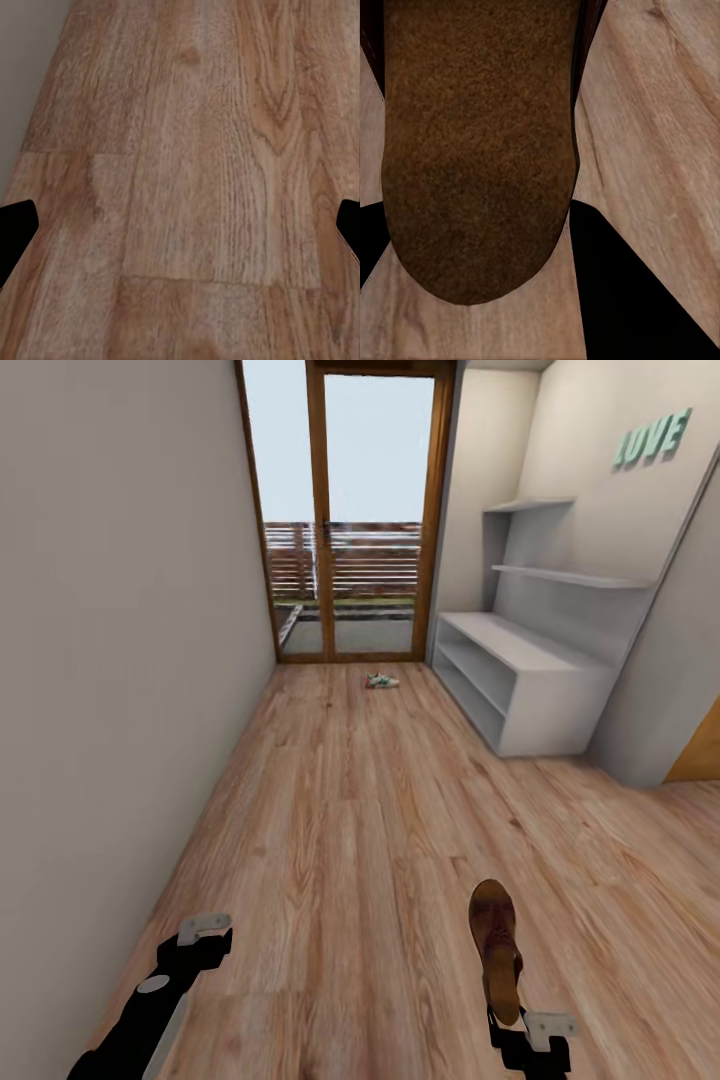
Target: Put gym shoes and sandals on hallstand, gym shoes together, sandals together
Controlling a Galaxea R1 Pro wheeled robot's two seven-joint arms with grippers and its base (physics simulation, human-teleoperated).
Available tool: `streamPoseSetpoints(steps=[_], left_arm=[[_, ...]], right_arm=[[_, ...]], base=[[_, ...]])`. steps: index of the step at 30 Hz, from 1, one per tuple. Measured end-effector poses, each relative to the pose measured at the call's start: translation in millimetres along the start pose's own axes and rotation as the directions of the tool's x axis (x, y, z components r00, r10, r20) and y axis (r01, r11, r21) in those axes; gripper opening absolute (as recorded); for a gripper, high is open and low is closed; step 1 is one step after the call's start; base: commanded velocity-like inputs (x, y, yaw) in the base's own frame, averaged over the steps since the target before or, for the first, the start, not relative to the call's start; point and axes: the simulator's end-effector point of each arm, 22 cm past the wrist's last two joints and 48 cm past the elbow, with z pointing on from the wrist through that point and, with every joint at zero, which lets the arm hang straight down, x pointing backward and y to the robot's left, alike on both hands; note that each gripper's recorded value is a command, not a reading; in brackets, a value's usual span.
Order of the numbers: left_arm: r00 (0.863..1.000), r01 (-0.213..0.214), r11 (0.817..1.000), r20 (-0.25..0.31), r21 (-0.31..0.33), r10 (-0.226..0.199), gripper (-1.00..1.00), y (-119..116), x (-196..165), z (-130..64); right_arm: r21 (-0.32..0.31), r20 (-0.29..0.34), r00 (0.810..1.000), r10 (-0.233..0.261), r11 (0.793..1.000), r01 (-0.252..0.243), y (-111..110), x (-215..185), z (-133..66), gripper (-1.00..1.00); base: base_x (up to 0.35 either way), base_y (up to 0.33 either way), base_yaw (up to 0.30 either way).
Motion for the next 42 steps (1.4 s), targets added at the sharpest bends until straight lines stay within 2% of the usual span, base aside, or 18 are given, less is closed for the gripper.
streamPoseSetpoints(steps=[42], left_arm=[[1.0, 0.0, 1.0, 0.0, 0.001, 0.0, 1.0, -0.1, 0.0, 0.0]], right_arm=[[0.001, 0.0, 1.0, 0.001, 1.0, -0.001, -0.3, 0.0, 0.0, -1.0]], base=[[0.339, 0.0, -0.006]])
